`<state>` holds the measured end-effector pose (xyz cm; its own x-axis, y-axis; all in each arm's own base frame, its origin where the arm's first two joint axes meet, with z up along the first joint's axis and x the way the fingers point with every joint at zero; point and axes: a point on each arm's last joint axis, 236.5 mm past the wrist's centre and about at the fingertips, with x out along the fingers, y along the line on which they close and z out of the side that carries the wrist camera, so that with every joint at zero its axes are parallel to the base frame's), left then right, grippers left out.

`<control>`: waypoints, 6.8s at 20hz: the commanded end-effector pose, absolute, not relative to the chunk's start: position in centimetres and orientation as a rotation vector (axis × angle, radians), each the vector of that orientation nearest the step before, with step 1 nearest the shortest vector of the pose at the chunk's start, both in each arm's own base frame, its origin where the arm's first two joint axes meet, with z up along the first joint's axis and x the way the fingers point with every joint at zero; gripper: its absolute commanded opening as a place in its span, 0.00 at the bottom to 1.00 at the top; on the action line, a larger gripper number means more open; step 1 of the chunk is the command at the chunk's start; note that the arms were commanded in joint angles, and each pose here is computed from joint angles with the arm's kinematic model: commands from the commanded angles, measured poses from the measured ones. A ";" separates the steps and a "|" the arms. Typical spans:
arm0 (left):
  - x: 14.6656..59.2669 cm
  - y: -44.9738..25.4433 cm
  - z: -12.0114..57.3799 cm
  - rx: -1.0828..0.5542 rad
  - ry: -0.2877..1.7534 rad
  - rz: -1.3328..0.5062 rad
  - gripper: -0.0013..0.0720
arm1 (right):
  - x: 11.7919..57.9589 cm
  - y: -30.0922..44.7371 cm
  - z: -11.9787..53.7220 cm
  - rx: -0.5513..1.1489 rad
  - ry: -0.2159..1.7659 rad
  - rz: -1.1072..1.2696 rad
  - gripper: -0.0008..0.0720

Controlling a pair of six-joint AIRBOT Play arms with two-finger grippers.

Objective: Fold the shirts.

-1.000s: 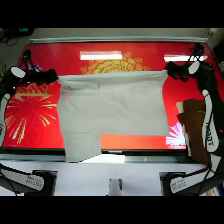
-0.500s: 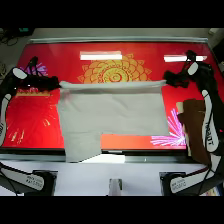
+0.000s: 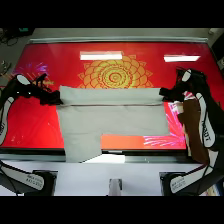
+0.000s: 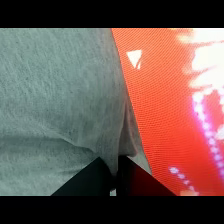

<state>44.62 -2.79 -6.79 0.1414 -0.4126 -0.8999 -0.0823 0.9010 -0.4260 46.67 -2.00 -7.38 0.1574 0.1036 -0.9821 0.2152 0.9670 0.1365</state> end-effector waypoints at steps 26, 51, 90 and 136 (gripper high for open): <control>20.1 -6.2 -9.6 -0.647 1.704 -0.230 0.74 | 30.7 -1.7 -3.0 0.408 1.615 -0.055 0.60; 20.3 -8.7 -11.7 -0.625 1.700 -0.248 0.08 | 27.4 -2.0 -8.1 0.397 1.690 -0.106 0.69; 48.9 -6.0 -5.0 -0.575 1.359 -0.241 0.07 | 53.8 -2.0 -6.5 0.447 1.213 -0.091 0.05; 42.3 -39.8 0.8 -0.428 1.234 -0.804 0.07 | 42.0 4.3 14.9 0.567 1.210 0.306 0.05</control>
<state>43.45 -35.85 2.42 0.1158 -0.7192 -0.6851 0.3228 0.6795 -0.6588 46.12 3.24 10.70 0.3602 0.5002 -0.7874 0.1189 0.8126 0.5706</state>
